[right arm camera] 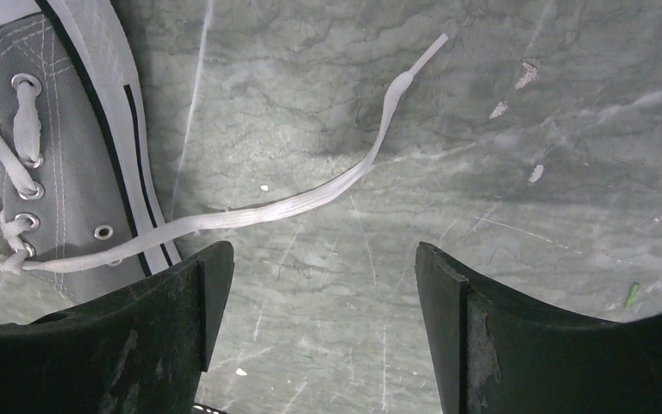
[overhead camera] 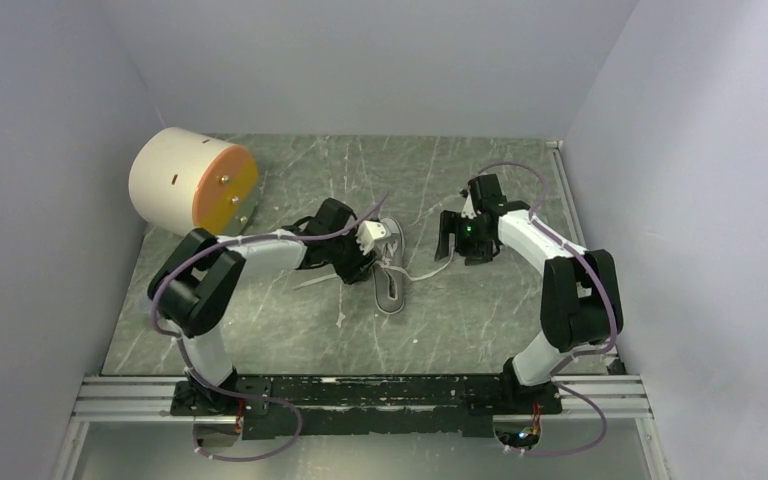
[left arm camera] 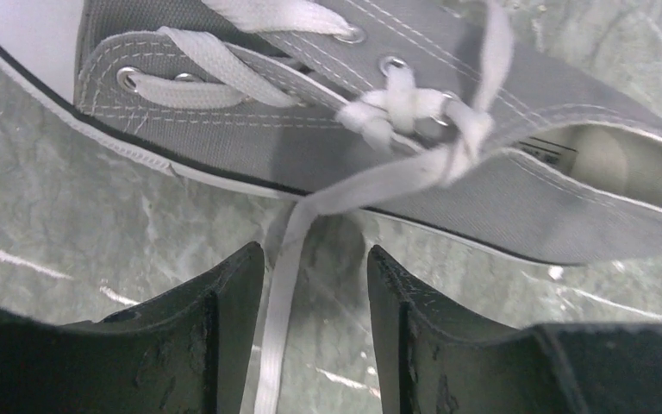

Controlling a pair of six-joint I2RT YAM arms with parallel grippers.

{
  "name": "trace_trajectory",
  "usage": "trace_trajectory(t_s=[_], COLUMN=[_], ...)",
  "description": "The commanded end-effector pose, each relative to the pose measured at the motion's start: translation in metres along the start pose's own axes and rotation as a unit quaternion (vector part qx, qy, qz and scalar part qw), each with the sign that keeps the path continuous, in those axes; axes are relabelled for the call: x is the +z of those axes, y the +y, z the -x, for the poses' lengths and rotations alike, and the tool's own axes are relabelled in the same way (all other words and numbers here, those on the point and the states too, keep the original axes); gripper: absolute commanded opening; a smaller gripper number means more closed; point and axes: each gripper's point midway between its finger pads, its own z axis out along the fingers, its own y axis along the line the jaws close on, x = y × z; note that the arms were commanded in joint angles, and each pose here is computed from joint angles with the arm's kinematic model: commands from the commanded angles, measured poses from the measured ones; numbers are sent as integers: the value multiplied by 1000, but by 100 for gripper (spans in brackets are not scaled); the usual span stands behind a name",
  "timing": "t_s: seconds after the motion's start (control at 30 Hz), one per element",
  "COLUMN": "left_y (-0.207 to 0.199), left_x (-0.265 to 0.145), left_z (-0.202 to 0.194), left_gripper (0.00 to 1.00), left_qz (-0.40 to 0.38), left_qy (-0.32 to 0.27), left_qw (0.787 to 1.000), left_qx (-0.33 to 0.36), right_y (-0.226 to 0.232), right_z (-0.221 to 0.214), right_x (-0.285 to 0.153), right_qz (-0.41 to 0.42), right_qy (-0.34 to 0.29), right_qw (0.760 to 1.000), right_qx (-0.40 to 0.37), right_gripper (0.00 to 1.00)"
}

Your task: Tie the shoes

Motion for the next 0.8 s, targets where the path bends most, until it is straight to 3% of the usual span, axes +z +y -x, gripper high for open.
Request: trace_trajectory(t_s=[0.0,0.1,0.23,0.37,0.53,0.77], left_y=[8,3,10,10,0,-14], left_x=[20,32,31,18,1,-14], left_z=[17,16,12,6,13,40], left_gripper=[52,49,35,6,5,5], left_qz=[2,0,27,49,44,43], left_qy=[-16,-12,-3,12,-2,-49], left_qw=[1000,999,999,999,999,997], left_qx=[23,29,15,13,2,-37], right_y=[3,-5,-14,-16,-1,-7], right_z=[9,9,10,15,13,1], right_x=[0,1,1,1,19,35], right_qz=[0,-27,-62,-77,-88,-192], right_qy=[-2,-6,-3,-6,11,33], right_qw=[1000,999,996,993,992,976], right_qx=[10,34,68,88,91,96], right_gripper=[80,80,78,79,79,78])
